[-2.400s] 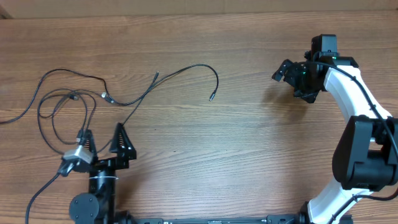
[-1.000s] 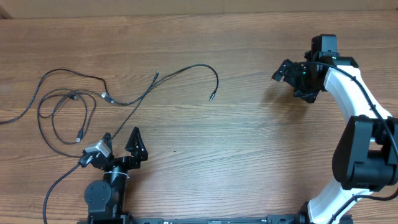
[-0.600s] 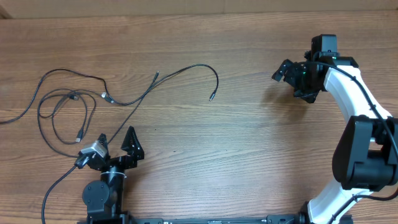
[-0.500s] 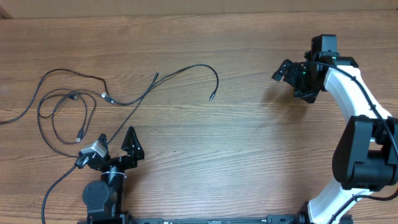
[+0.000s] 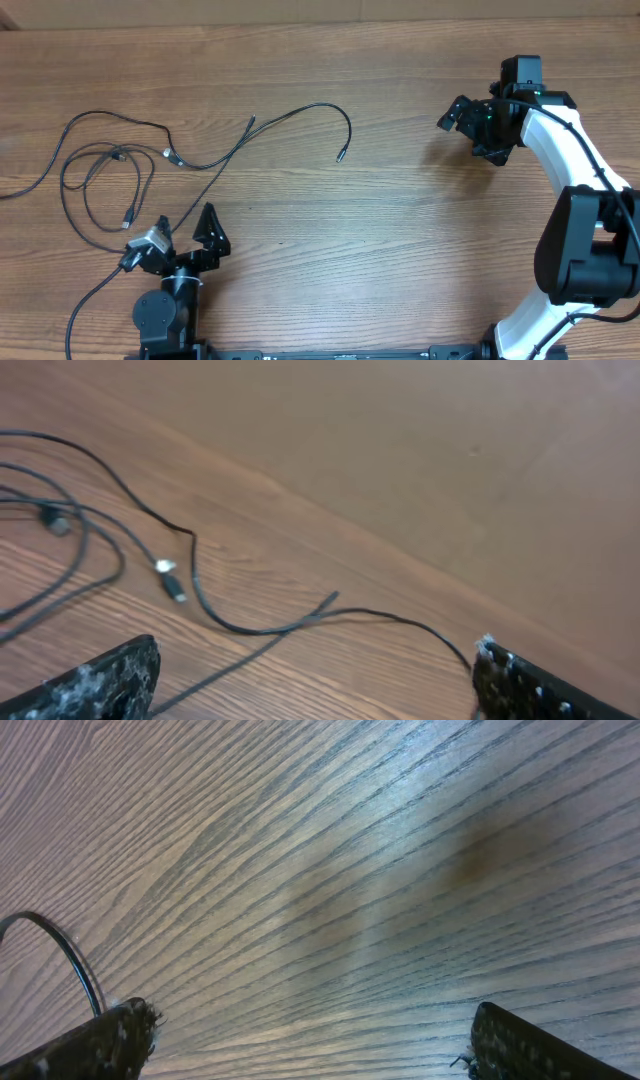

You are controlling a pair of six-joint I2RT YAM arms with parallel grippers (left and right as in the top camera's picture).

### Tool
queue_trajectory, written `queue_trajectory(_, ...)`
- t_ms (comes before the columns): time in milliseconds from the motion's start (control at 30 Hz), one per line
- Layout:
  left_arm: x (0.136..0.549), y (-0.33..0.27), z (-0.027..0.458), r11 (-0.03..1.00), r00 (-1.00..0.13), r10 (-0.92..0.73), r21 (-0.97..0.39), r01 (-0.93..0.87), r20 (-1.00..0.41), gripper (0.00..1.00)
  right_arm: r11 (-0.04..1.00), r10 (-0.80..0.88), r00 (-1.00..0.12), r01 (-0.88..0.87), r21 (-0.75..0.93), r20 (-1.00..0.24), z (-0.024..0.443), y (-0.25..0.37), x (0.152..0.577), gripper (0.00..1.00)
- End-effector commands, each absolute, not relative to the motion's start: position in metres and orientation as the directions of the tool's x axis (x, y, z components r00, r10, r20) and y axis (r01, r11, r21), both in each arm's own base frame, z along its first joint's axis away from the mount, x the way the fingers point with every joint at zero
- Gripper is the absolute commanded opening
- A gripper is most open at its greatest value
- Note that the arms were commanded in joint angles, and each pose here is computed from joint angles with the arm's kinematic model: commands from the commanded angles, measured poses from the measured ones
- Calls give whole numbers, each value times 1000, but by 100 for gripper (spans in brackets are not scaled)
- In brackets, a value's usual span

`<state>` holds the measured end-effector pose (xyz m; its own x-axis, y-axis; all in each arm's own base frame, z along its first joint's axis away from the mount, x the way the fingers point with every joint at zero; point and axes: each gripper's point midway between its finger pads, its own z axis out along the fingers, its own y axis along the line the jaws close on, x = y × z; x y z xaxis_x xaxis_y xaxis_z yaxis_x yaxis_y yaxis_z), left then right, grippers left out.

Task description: Untangle cables

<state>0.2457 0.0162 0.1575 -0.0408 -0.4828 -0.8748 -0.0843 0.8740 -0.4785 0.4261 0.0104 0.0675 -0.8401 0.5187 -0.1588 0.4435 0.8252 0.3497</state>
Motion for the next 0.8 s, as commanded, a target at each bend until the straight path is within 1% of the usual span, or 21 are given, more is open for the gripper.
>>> queue_trajectory(0,243,40,158,882,21,-432,-427,-199,-902,100,827,519,-832,429,363,-197,83,10,432,100)
queue_trajectory(167,241,46,160,887,36,-403,-400,-231,-915,99,827,519,-832,430,363,-197,83,10,432,100)
queue_trajectory(433,242,46,161,950,-7,-217,-209,-231,-976,99,827,519,-832,430,363,-197,83,10,432,100)
queue_trajectory(467,243,41,161,964,-22,-181,-173,-201,-983,99,827,519,-832,430,363,-197,83,10,432,100)
queue_trajectory(600,245,22,161,989,-48,-122,-118,-91,-991,100,827,519,-832,430,363,-197,83,10,432,100)
queue_trajectory(767,246,16,162,993,-47,-109,-106,-55,-993,99,827,519,-832,430,363,-197,83,10,432,100)
